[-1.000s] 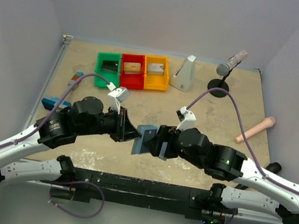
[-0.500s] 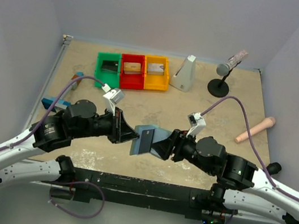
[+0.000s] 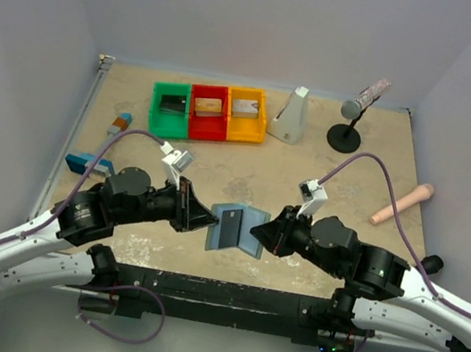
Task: Take the credit cards out of the card holder
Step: Place the card holder at the center of the board.
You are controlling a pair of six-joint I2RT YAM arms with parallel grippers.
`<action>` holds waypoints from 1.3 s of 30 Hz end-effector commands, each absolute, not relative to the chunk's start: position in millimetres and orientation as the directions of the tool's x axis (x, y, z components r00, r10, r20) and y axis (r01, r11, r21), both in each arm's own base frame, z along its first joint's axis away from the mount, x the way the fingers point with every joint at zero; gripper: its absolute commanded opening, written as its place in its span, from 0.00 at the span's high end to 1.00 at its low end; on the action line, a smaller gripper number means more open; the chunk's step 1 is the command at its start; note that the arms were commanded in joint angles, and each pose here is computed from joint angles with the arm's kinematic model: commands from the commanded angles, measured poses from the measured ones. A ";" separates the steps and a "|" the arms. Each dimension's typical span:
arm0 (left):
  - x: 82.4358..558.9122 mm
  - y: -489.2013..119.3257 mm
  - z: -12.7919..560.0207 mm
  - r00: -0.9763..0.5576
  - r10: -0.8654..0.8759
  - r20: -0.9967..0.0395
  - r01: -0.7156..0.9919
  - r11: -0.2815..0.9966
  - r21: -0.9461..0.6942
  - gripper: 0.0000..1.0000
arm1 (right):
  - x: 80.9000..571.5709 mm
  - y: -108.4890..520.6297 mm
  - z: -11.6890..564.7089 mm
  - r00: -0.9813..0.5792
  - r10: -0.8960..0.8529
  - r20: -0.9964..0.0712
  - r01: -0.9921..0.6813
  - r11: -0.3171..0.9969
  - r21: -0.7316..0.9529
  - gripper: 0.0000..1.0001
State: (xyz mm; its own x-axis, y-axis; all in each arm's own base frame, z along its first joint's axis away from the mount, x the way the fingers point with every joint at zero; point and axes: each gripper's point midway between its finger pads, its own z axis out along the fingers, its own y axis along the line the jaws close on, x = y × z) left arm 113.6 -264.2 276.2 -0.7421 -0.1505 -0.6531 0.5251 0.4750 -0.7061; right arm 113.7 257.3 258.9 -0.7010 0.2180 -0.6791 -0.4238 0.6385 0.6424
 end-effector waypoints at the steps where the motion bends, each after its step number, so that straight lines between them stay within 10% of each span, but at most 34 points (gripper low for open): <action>1: 116.4 -256.1 284.7 -0.714 -0.215 -0.666 0.527 0.461 -0.714 1.00 | 119.1 247.5 254.8 -0.692 0.204 -0.693 -0.402 0.688 0.604 0.92; 8: 127.2 -237.9 244.6 -0.706 -0.214 -0.675 0.465 0.579 -0.670 1.00 | 129.3 251.4 219.7 -0.719 0.167 -0.675 -0.349 0.753 0.558 1.00; 12: 135.6 -222.7 222.5 -0.698 -0.225 -0.680 0.404 0.660 -0.633 0.50 | 136.7 256.1 201.1 -0.725 0.174 -0.667 -0.335 0.756 0.562 1.00; 16: 140.4 -211.7 212.9 -0.684 -0.226 -0.694 0.375 0.707 -0.599 0.32 | 142.0 262.6 192.6 -0.726 0.190 -0.661 -0.343 0.733 0.588 1.00; 32: 138.5 -205.0 185.5 -0.701 -0.243 -0.671 0.331 0.722 -0.607 0.34 | 167.3 303.1 150.0 -0.794 0.199 -0.575 -0.302 0.691 0.656 1.00; 39: 143.5 -226.1 166.4 -0.711 -0.292 -0.640 0.334 0.660 -0.673 0.65 | 174.5 301.4 111.1 -0.818 0.219 -0.532 -0.214 0.741 0.636 1.00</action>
State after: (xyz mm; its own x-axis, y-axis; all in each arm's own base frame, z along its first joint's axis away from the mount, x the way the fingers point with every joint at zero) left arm 135.9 -208.0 160.8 -0.7256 -0.2219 -0.6513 0.3193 0.7299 -0.6044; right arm 166.7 292.9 109.8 -0.8239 0.1570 -0.5445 -0.2419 0.7715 0.5885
